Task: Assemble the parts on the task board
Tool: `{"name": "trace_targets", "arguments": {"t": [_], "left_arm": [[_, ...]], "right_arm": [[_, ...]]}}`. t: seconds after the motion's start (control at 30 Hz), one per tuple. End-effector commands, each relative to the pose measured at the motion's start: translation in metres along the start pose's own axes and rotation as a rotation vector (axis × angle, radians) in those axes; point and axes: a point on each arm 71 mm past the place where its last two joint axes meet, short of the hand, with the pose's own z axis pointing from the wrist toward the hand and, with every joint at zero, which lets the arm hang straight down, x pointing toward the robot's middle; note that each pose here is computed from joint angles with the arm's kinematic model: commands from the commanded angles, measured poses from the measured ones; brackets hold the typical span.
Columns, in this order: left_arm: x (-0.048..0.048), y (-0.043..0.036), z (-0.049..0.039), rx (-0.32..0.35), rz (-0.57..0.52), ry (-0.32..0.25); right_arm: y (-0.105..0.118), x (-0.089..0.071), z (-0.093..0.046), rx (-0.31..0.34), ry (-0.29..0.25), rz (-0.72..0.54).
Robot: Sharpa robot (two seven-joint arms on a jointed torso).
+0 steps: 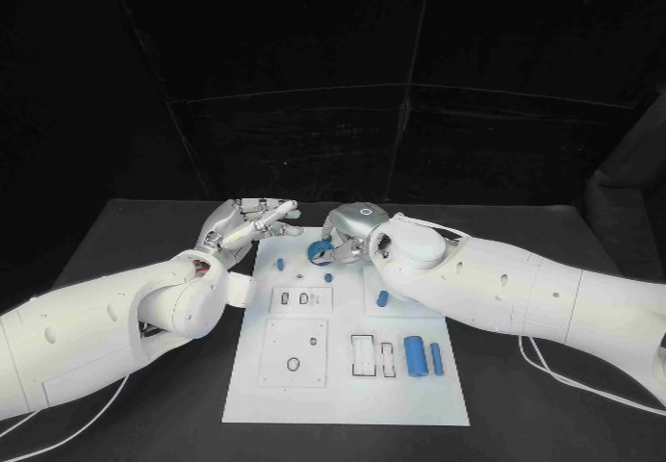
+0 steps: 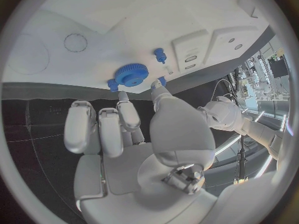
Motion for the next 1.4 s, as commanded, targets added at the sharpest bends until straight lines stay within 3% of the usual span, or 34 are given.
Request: {"name": "trace_targets", "arguments": {"t": [0.03,0.17,0.23,0.43,0.57,0.77,1.0,1.4], "left_arm": [[0.0012,-0.0014,0.0004,0.009,0.0,0.012],[0.0001,-0.0016,0.0,0.009,0.001,0.01],[-0.0007,-0.0018,-0.0004,0.009,0.002,0.009],[-0.004,-0.0021,-0.0015,0.008,0.005,0.004],[-0.0055,-0.0015,-0.0009,0.007,0.006,0.003],[-0.0051,-0.0003,0.0009,0.005,0.006,0.003],[-0.0034,0.001,0.0029,0.004,0.004,0.007],[-0.0039,0.0021,0.0038,0.003,0.004,0.006]], "right_arm": [[-0.004,-0.002,-0.002,0.01,-0.011,0.013],[-0.018,-0.01,-0.014,-0.006,-0.095,0.089],[-0.029,-0.013,-0.023,-0.015,-0.11,0.139],[-0.072,-0.018,-0.064,-0.049,-0.046,0.327],[-0.098,-0.022,-0.089,-0.059,-0.033,0.387],[-0.134,-0.025,-0.111,-0.009,-0.04,0.392],[-0.164,-0.022,-0.119,0.047,-0.034,0.372],[-0.174,-0.007,-0.11,0.066,-0.005,0.338]]}}
